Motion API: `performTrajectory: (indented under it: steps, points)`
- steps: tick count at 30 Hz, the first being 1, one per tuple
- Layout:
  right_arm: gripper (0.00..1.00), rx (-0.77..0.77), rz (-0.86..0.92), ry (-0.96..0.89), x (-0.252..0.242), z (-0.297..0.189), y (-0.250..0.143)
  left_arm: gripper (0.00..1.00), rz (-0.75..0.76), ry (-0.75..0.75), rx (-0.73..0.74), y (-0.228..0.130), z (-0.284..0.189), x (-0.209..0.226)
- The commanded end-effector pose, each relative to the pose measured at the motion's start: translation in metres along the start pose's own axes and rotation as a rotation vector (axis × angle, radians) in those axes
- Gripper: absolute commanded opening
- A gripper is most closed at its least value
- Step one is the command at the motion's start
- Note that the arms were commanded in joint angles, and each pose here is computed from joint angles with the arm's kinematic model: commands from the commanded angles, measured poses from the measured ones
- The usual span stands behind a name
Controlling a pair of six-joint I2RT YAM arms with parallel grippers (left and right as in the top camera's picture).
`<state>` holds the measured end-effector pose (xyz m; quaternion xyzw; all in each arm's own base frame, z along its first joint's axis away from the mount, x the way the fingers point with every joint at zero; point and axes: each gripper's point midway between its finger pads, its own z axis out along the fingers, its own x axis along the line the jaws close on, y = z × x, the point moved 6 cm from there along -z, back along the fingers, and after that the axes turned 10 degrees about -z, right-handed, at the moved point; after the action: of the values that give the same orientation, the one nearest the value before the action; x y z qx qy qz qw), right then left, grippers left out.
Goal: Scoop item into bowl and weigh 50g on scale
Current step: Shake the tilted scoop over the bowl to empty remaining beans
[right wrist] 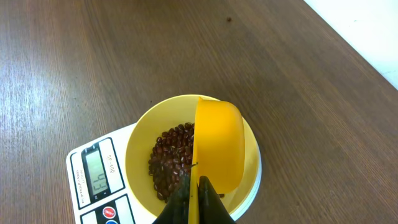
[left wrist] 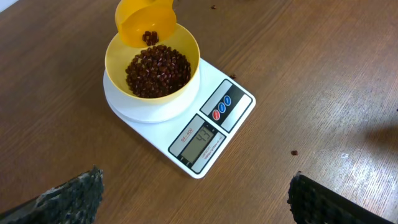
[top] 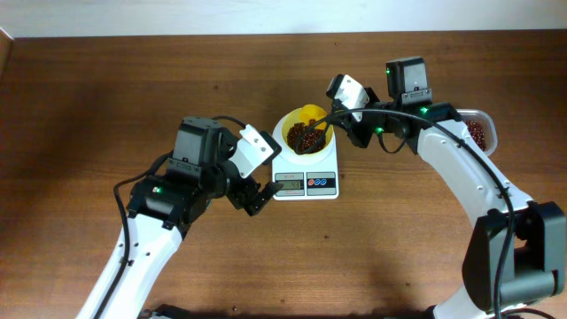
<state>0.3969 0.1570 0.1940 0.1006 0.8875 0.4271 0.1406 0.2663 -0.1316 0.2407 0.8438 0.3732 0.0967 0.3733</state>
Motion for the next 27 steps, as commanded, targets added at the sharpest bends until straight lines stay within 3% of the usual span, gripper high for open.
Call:
performTrajectory:
  steps: [1, 7, 18, 27]
  points:
    - [0.04, -0.038, -0.029, 0.007, 0.0025, -0.0045, 0.0133, 0.99, 0.012, -0.009, -0.010, -0.0004, -0.0019, -0.0013]
    - [0.04, -0.037, -0.147, 0.007, 0.0029, -0.0045, 0.0130, 0.99, 0.012, -0.009, -0.010, -0.0004, -0.0019, -0.0013]
    - [0.04, -0.037, -0.177, 0.006, 0.0029, -0.0045, 0.0130, 0.99, 0.012, -0.009, -0.010, -0.0004, -0.0019, -0.0013]
    - [0.04, -0.037, -0.426, 0.003, 0.0032, -0.0045, 0.0128, 0.99, 0.012, -0.009, -0.010, -0.0004, -0.0019, -0.0013]
